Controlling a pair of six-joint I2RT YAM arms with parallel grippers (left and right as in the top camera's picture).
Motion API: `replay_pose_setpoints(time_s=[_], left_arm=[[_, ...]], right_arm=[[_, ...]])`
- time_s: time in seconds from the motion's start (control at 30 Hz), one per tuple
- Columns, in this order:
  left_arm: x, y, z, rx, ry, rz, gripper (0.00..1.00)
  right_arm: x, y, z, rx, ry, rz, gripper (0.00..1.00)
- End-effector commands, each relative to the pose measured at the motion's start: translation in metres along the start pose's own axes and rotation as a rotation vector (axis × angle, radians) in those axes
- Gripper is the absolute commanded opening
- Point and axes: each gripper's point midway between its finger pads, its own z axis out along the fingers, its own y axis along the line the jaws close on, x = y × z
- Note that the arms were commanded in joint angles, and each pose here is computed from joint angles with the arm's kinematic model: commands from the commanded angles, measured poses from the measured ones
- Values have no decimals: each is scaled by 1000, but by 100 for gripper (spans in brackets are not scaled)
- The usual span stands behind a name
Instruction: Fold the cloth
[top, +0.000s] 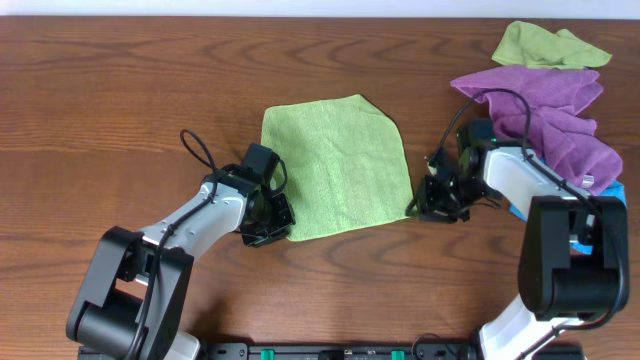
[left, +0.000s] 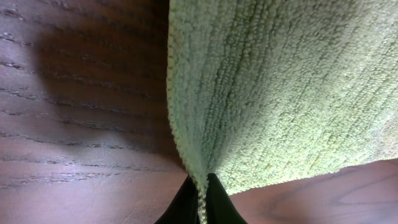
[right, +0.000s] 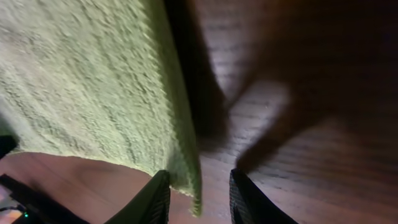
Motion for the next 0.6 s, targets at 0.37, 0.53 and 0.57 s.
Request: replay_pose_setpoints(time_s=[0.37, 0.53, 0.57], left_arm=[[2, 3, 3, -11, 8, -12, 6], [-22, -11, -38, 84, -69, 3, 6], [-34, -12, -56, 93, -132, 11, 6]], right_arm=[[-5, 16, 3, -75, -14, 2, 1], [-17, 47, -18, -208, -30, -18, 1], [-25, 53, -27, -211, -52, -33, 1]])
